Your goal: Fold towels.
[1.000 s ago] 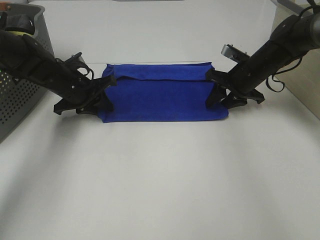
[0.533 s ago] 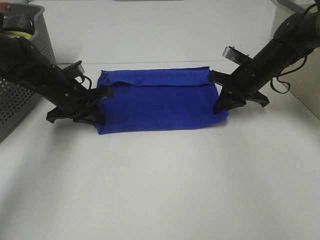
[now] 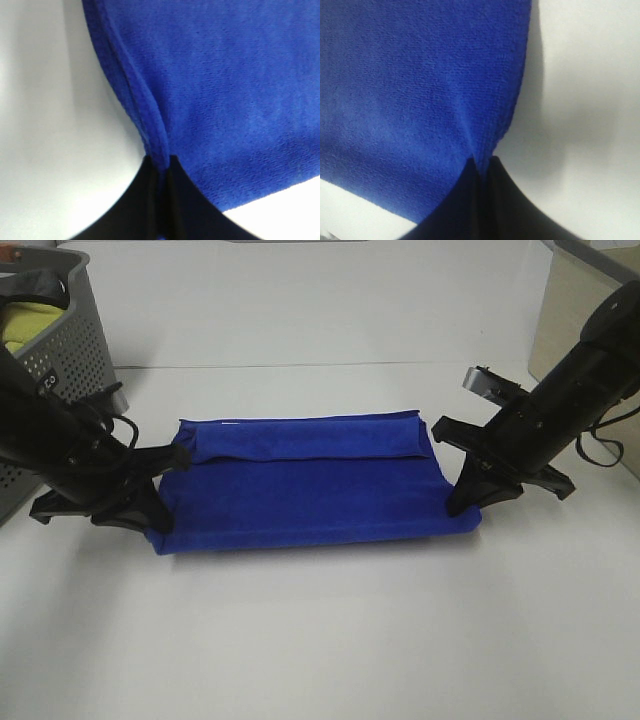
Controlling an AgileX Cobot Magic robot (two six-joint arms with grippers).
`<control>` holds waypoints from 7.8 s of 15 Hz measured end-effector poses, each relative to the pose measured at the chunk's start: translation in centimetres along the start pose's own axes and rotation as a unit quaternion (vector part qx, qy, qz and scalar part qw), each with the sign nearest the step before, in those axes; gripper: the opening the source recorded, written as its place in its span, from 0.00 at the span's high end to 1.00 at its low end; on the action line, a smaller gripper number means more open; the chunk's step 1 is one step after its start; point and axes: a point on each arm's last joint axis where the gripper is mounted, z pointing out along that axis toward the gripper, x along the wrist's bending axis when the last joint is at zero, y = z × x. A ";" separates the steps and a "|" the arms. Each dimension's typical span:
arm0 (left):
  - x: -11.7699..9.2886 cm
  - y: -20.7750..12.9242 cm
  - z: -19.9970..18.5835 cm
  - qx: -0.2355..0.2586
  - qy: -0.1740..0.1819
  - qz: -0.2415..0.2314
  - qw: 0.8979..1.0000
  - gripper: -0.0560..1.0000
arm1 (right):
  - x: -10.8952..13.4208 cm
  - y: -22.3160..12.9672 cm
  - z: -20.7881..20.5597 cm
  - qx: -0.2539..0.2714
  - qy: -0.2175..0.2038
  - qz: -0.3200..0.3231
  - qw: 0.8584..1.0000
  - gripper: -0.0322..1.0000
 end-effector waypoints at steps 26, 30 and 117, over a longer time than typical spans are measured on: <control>-0.6 12.5 2.2 -0.135 0.004 -0.012 0.991 0.26 | 1.4 12.9 0.1 -0.108 0.031 -0.037 0.993 0.25; -0.5 12.4 1.5 -0.129 0.030 -0.004 0.991 0.21 | 2.0 12.5 -0.5 -0.074 0.047 -0.046 0.995 0.22; -9.8 1.0 -25.4 -0.124 0.079 0.166 0.975 0.36 | 11.6 -3.4 -21.5 -0.150 -0.033 -0.132 0.979 0.23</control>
